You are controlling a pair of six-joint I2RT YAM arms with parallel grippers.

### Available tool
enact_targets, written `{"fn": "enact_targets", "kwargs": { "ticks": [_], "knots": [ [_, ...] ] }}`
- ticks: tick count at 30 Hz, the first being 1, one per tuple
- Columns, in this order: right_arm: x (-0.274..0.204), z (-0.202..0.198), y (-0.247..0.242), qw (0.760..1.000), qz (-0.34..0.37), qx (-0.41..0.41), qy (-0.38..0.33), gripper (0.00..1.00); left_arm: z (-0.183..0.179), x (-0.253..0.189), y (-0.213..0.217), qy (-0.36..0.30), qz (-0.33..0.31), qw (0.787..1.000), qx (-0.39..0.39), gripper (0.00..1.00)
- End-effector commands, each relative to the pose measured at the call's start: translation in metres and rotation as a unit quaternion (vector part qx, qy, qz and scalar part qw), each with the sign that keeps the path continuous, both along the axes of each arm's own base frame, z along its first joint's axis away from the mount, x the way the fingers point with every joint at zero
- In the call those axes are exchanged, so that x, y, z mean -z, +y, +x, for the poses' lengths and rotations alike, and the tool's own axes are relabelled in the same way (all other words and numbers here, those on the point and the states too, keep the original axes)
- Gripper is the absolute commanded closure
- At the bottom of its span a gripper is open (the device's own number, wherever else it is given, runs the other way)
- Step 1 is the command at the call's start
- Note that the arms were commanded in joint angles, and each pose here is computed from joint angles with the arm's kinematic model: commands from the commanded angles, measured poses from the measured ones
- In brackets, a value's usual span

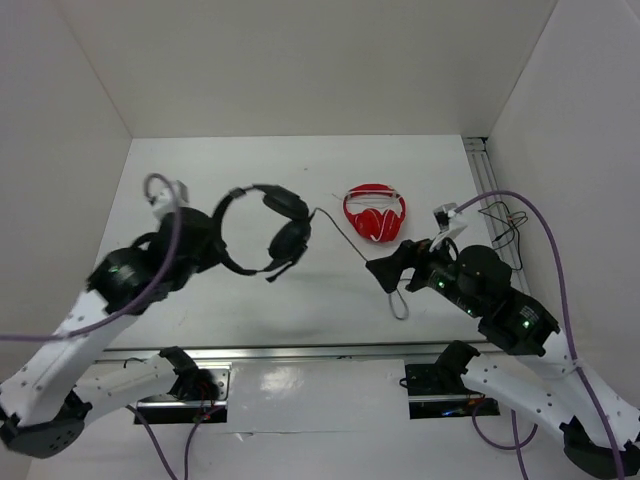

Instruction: Wrap the headphones

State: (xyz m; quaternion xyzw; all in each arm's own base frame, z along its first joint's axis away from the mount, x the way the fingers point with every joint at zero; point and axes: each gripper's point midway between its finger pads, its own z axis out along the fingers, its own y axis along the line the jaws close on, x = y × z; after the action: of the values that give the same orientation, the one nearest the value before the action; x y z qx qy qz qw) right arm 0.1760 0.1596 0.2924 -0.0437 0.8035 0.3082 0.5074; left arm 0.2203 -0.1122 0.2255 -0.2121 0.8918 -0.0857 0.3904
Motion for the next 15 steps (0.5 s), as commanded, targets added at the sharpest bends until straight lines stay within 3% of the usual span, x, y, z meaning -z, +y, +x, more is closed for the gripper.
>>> {"fn": "enact_targets", "kwargs": {
  "ticks": [1,3,4,6,9,15],
  "knots": [
    [-0.051,-0.015,0.055,0.974,0.078,-0.16,-0.14,0.0,-0.017,-0.103,0.048,-0.114,0.012,0.993,-0.009,1.0],
    [-0.024,-0.015,0.074,0.963,0.065,-0.209,-0.155,0.0,-0.015,-0.126,0.066,-0.125,0.044,0.99,-0.038,1.0],
    [-0.032,-0.005,0.076,0.96,0.077,-0.193,-0.186,0.0,-0.017,-0.153,0.075,-0.146,0.042,0.987,-0.05,1.0],
    [-0.011,0.028,0.073,0.972,0.061,-0.124,-0.19,0.0,-0.016,-0.159,0.084,-0.122,0.082,0.987,-0.057,1.0],
    [0.012,0.049,0.085,0.973,0.038,-0.117,-0.197,0.0,-0.019,-0.195,0.089,-0.154,0.075,0.984,-0.049,1.0],
    [0.031,0.051,0.129,0.958,0.045,-0.205,-0.194,0.03,-0.027,-0.229,0.097,-0.194,0.065,0.978,-0.042,1.0]
  ]
}}
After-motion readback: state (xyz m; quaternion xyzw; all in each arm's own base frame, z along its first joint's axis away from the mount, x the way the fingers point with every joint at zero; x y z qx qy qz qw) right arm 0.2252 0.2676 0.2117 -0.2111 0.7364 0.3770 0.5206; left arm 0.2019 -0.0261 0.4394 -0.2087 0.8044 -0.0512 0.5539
